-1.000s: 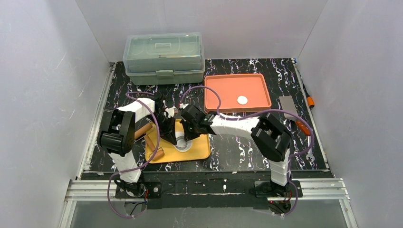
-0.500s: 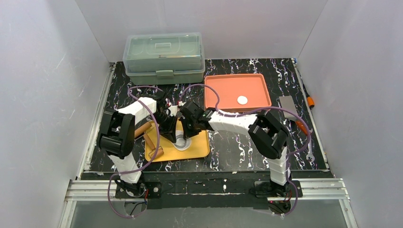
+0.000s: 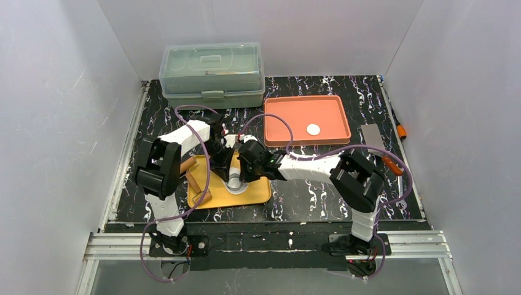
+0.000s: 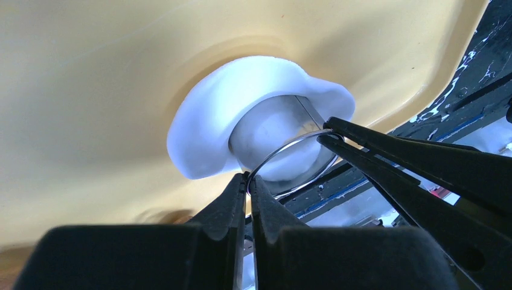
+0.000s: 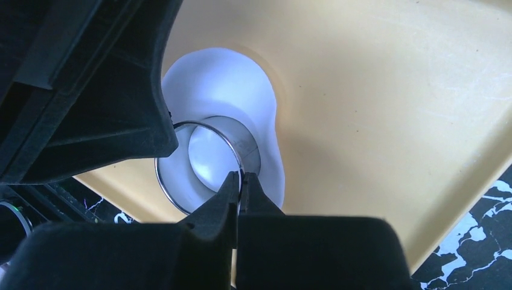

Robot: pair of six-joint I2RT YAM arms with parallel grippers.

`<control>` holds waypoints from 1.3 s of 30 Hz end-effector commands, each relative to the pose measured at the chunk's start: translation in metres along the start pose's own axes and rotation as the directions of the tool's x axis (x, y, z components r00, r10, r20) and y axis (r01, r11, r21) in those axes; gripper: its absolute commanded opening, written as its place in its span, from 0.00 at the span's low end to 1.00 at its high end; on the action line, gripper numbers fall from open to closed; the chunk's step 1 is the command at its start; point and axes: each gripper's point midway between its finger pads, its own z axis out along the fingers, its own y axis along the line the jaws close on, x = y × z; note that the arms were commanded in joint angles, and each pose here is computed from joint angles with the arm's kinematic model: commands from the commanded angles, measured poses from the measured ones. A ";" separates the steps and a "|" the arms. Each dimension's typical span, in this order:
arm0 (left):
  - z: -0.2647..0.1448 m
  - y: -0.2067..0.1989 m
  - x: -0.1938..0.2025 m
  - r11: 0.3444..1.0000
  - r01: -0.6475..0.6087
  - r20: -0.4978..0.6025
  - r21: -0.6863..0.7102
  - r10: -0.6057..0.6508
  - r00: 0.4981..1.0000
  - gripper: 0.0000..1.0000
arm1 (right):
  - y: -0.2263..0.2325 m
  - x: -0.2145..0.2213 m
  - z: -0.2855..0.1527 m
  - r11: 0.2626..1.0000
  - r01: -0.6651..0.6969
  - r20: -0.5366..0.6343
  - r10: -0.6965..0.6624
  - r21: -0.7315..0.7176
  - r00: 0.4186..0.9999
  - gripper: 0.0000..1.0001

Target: Roll out the dumpling wrappers from the dough

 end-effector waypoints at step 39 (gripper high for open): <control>0.013 0.016 0.023 0.978 -0.203 -0.022 -0.037 0.203 0.979 0.00 | -0.072 -0.032 0.019 0.985 0.080 -0.104 -0.064 0.154 0.993 0.01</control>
